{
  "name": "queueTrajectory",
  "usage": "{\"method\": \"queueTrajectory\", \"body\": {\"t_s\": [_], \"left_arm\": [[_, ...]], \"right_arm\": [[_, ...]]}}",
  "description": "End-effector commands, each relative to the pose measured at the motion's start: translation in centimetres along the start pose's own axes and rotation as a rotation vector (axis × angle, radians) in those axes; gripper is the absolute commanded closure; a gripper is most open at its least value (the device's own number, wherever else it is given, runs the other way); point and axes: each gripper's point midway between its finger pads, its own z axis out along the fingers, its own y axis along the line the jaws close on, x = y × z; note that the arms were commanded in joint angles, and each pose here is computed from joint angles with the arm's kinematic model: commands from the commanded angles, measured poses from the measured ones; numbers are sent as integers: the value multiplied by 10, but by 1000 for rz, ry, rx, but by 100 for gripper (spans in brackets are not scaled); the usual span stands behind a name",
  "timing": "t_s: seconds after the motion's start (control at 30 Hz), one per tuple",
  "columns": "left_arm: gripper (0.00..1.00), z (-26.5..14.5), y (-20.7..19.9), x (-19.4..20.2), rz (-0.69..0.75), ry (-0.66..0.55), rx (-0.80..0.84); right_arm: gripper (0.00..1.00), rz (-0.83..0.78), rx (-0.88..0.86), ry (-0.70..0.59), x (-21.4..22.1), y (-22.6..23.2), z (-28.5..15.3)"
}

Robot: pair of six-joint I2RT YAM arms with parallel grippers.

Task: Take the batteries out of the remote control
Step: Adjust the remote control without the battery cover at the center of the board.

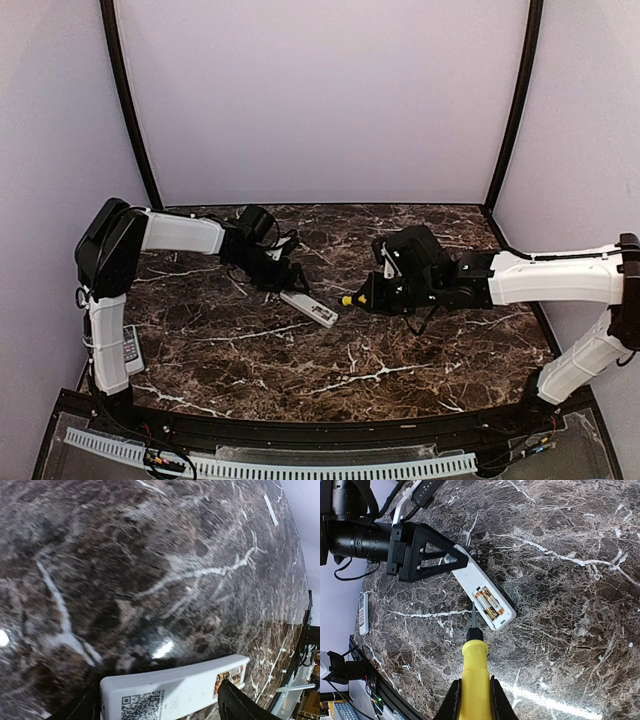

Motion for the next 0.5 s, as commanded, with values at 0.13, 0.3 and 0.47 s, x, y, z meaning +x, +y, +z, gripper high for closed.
{"method": "queueTrajectory", "body": {"t_s": [0.13, 0.3, 0.47], "left_arm": [[20, -30, -56, 35, 4, 21, 101], [20, -41, -75, 46, -24, 19, 202], [20, -50, -65, 41, 40, -20, 116]], "right_arm": [[100, 9, 11, -39, -3, -3, -8], [100, 11, 25, -42, -4, -5, -9], [100, 17, 39, -49, -4, -9, -10]]}}
